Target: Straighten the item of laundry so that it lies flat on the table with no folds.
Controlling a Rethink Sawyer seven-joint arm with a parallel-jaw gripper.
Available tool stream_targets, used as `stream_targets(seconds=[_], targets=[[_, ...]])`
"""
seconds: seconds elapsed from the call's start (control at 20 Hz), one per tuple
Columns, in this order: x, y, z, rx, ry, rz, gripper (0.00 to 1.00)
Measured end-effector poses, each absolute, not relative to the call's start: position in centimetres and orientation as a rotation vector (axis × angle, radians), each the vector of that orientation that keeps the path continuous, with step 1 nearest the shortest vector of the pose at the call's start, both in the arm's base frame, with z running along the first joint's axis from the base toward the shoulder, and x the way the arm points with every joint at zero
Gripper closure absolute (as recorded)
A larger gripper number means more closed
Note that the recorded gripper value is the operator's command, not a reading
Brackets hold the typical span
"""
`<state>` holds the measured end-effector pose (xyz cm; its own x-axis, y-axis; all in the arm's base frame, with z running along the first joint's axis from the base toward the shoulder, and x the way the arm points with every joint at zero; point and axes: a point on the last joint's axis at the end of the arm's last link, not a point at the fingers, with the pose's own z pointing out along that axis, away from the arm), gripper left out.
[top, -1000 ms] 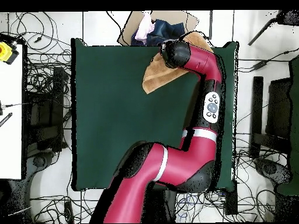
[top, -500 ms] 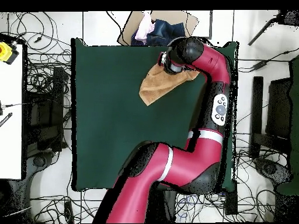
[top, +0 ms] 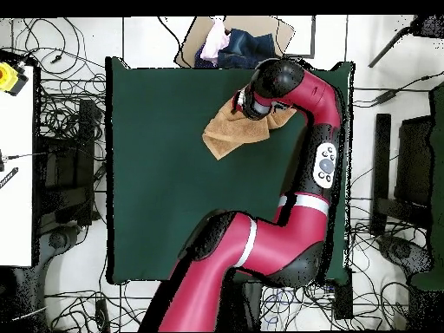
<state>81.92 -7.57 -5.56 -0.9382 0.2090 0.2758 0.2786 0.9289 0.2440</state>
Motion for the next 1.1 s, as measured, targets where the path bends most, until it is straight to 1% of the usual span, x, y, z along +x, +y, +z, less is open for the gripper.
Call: stream_targets(seconds=[0.8, 1.05, 1.1], targets=[[82.2, -7.2, -5.5, -0.353, -2.872, -0.366, 0.00], [82.6, -6.5, -5.3, -0.344, -2.976, -0.273, 0.00], [82.5, -6.1, -5.3, -0.337, -3.015, -0.226, 0.00]])
